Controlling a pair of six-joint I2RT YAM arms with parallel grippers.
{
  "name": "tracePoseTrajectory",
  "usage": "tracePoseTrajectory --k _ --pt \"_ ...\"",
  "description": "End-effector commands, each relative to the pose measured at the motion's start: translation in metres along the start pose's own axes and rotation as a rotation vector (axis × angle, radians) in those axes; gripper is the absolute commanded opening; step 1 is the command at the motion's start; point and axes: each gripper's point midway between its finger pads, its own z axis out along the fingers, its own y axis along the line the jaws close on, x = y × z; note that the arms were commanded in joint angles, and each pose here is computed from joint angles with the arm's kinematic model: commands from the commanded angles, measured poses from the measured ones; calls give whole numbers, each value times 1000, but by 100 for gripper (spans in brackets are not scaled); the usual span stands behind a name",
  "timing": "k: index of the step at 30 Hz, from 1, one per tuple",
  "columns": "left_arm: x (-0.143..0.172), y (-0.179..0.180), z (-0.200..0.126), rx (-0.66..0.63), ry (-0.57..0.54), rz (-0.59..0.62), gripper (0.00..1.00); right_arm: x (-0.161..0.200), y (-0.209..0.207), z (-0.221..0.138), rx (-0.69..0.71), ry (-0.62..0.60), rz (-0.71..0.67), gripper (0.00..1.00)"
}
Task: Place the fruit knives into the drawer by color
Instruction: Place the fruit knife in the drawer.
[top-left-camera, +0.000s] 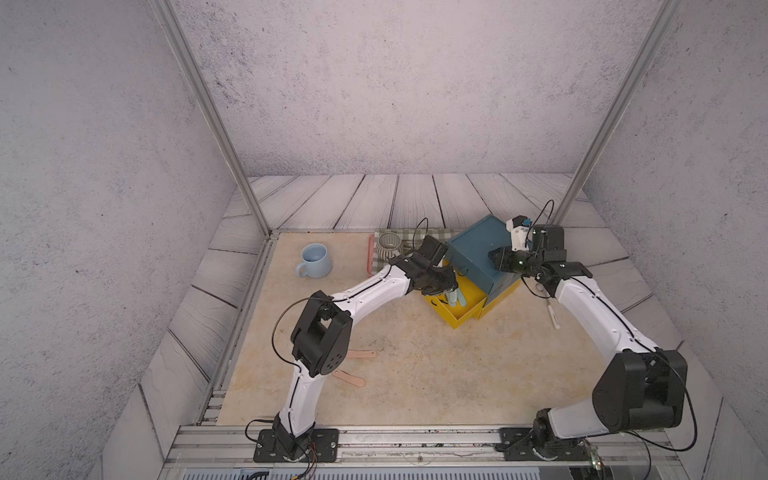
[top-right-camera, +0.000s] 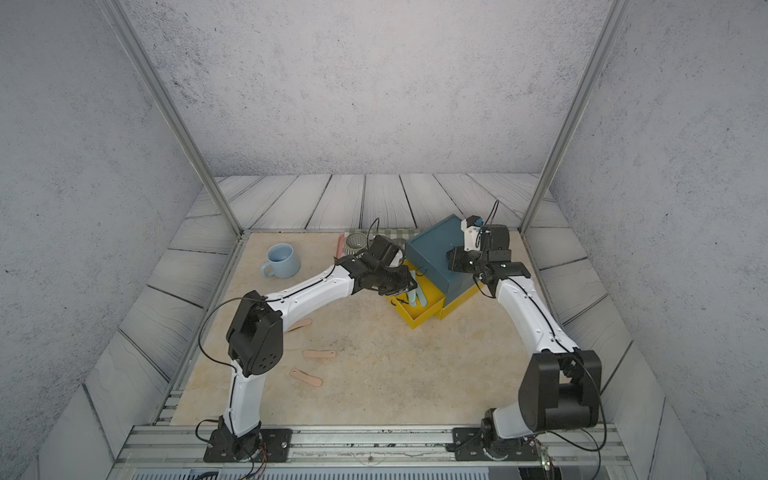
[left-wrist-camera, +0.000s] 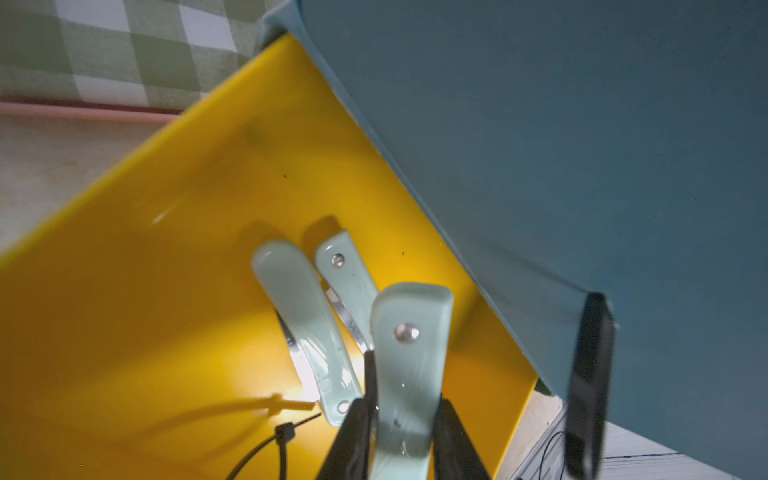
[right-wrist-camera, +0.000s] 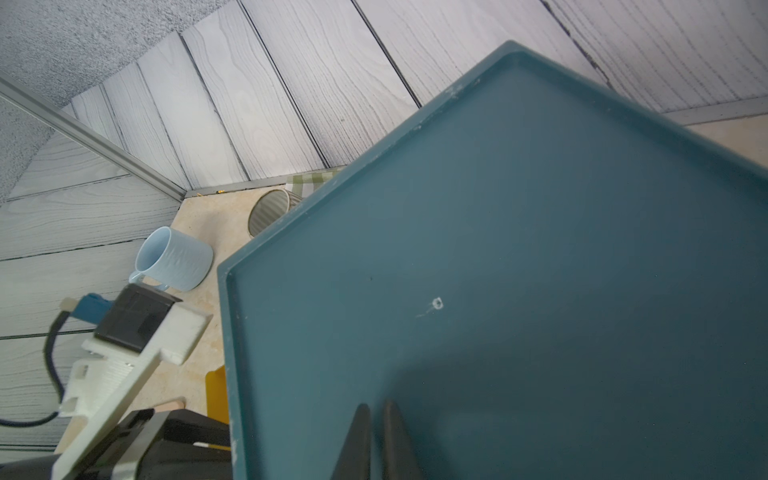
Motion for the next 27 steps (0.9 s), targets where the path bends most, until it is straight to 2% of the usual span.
tracePoseTrajectory --k 1,5,11,14,17,24,27 --pt "-6 0 3 3 1 1 33 165 -52 6 204 574 210 12" --pt "-8 -3 1 7 -2 5 39 166 -52 5 205 573 207 12" --pt "-12 -9 -4 21 -12 9 39 166 -52 4 207 573 205 12" --pt "-14 -18 -15 40 -24 20 34 166 -52 5 206 574 207 12" --pt "-19 -29 -39 46 -59 46 26 166 -52 6 201 571 209 12" --pt "-32 -46 -118 6 -191 160 2 167 -54 6 209 575 210 12" --pt "-29 -43 -139 -2 -215 192 0 165 -53 6 211 573 207 12"
